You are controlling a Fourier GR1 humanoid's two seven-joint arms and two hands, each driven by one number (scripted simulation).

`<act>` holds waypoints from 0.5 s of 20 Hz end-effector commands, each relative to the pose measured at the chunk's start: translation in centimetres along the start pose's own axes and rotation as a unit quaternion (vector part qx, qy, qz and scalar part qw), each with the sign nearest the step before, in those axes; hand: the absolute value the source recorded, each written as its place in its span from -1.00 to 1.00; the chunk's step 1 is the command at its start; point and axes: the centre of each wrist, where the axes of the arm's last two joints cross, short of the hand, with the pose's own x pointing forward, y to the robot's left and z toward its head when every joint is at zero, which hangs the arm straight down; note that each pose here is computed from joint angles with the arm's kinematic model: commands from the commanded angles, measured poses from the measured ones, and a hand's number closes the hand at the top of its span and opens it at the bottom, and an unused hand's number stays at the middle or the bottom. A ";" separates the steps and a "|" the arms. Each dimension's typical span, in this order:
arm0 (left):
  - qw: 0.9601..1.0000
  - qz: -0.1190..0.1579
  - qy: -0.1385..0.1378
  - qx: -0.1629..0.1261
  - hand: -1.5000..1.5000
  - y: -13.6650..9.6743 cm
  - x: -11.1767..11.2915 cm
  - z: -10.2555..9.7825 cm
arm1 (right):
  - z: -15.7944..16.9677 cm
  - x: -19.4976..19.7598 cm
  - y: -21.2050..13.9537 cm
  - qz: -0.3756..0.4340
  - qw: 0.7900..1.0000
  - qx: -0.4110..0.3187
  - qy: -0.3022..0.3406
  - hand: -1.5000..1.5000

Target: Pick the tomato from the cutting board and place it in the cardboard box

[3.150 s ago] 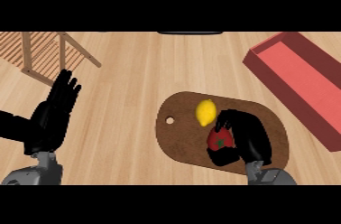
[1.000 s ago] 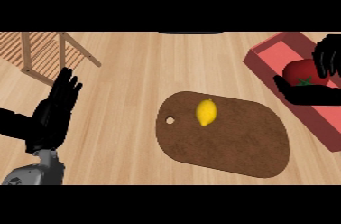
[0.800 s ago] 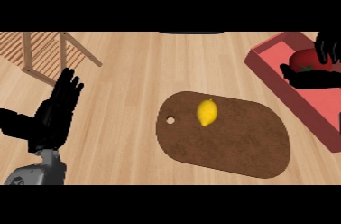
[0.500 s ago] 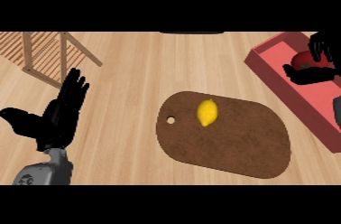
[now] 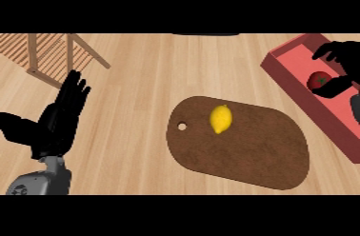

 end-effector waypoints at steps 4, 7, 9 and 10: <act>1.000 0.004 -0.003 0.006 0.00 0.4 0.2 -0.1 | -0.7 -1.1 -0.2 -0.123 0.979 -0.154 -0.059 -1.00; 1.000 0.001 0.009 0.008 0.00 0.6 -0.1 -0.2 | -1.3 -0.1 -2.0 -0.195 0.952 -0.217 -0.088 -1.00; 1.000 0.004 0.003 0.013 0.00 0.0 -0.1 -0.5 | -1.5 -0.9 -2.8 -0.252 0.938 -0.213 -0.107 -1.00; 1.000 -0.007 0.001 0.004 0.00 1.0 0.1 -0.3 | -1.7 -1.5 -3.5 -0.276 0.930 -0.219 -0.101 -1.00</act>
